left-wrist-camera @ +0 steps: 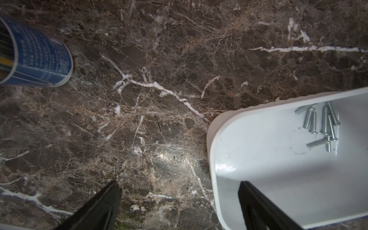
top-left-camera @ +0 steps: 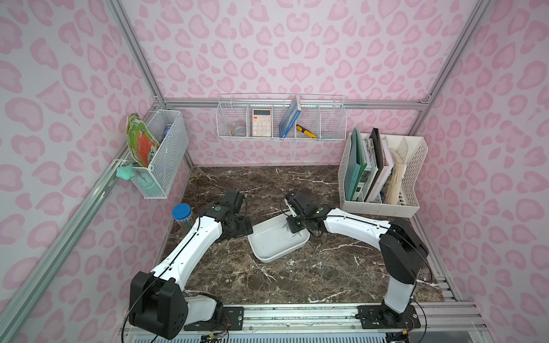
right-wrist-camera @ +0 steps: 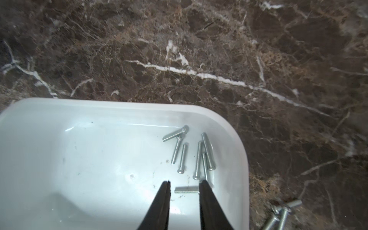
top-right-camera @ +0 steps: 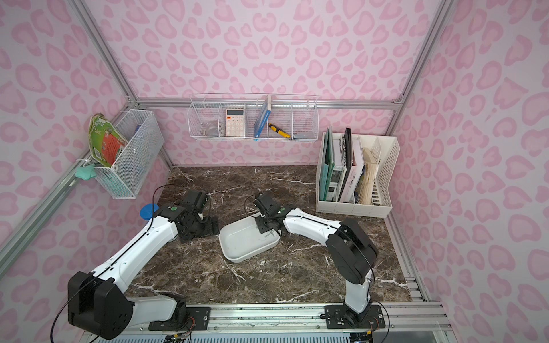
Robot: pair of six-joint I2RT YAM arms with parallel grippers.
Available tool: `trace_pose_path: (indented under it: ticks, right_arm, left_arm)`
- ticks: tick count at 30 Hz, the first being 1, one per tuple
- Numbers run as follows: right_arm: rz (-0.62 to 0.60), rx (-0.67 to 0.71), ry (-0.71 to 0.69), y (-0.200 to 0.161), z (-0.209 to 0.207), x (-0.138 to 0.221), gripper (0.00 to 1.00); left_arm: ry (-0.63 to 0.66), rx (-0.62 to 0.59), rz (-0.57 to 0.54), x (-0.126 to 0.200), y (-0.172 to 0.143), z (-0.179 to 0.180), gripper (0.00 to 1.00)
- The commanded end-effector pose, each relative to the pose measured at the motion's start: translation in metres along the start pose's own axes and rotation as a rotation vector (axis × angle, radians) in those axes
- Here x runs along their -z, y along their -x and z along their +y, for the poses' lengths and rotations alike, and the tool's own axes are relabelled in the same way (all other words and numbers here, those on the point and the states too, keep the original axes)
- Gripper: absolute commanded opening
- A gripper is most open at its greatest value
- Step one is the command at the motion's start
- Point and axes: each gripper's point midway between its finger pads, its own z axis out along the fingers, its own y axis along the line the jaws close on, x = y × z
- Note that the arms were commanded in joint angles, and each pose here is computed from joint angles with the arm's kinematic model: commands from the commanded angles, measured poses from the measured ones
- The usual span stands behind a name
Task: Take out the screws from the storage box
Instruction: Pick up the screw from the storage box.
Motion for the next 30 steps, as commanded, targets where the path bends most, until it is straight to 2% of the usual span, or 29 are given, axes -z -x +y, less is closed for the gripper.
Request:
trace_pose_path:
  ticks: [1, 4, 14, 30]
  right_arm:
    - [0.062, 0.005, -0.002, -0.013, 0.002, -0.01, 0.3]
    - [0.096, -0.002, 0.0, -0.022, 0.004, -0.023, 0.29]
    - [0.12, -0.011, -0.066, -0.014, -0.003, -0.046, 0.25]
    - [0.187, -0.023, -0.093, -0.034, -0.01, -0.067, 0.19]
  left_arm:
    - [-0.041, -0.014, 0.019, -0.003, -0.002, -0.008, 0.95]
    - [-0.049, -0.017, 0.033, -0.005, -0.003, -0.011, 0.95]
    - [-0.066, -0.019, 0.046, -0.007, -0.004, -0.014, 0.94]
    - [-0.071, -0.023, 0.062, -0.01, -0.005, -0.016, 0.94]
